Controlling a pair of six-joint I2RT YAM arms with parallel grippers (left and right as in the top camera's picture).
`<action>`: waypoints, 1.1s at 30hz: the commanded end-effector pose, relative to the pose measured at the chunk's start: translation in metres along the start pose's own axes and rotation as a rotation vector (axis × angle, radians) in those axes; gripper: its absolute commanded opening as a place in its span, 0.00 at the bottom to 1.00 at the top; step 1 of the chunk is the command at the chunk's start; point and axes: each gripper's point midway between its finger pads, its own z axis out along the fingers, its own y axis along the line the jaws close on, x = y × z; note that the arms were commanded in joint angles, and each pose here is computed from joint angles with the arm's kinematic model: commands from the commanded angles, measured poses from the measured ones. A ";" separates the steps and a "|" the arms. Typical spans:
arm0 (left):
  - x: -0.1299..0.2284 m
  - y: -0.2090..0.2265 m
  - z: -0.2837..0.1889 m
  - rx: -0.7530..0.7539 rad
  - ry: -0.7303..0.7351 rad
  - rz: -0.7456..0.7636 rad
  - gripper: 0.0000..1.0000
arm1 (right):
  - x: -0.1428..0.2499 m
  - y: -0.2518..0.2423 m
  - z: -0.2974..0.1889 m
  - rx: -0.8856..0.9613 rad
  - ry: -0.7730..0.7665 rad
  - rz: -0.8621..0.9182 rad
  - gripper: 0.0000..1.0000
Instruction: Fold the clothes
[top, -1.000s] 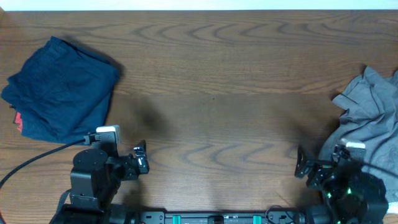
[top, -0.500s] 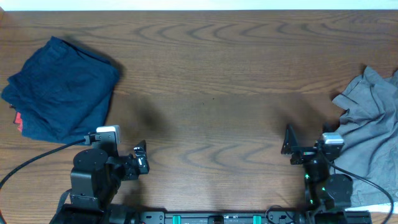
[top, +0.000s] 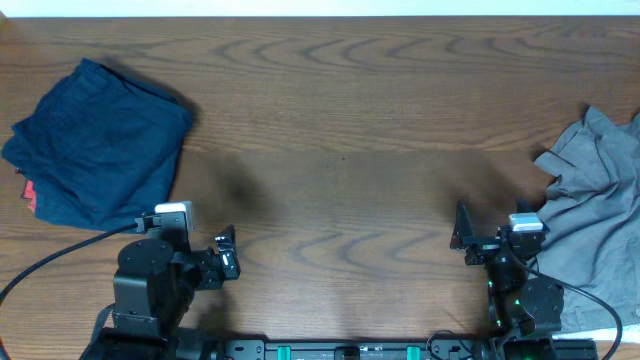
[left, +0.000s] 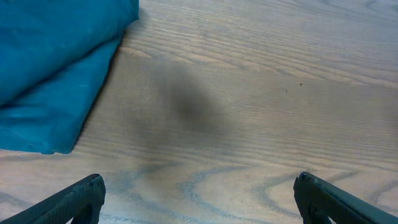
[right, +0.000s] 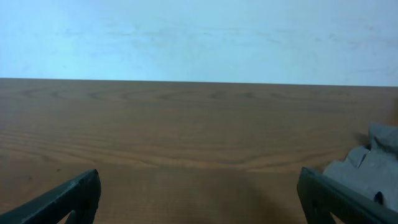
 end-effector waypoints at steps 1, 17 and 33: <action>-0.001 0.002 -0.001 -0.010 -0.007 -0.015 0.98 | 0.001 0.005 0.000 -0.025 -0.003 -0.023 0.99; -0.001 0.002 -0.001 -0.010 -0.007 -0.015 0.98 | 0.001 0.005 0.000 -0.025 -0.003 -0.023 0.99; 0.007 0.032 0.009 -0.075 -0.205 -0.065 0.98 | 0.001 0.005 0.000 -0.025 -0.003 -0.023 0.99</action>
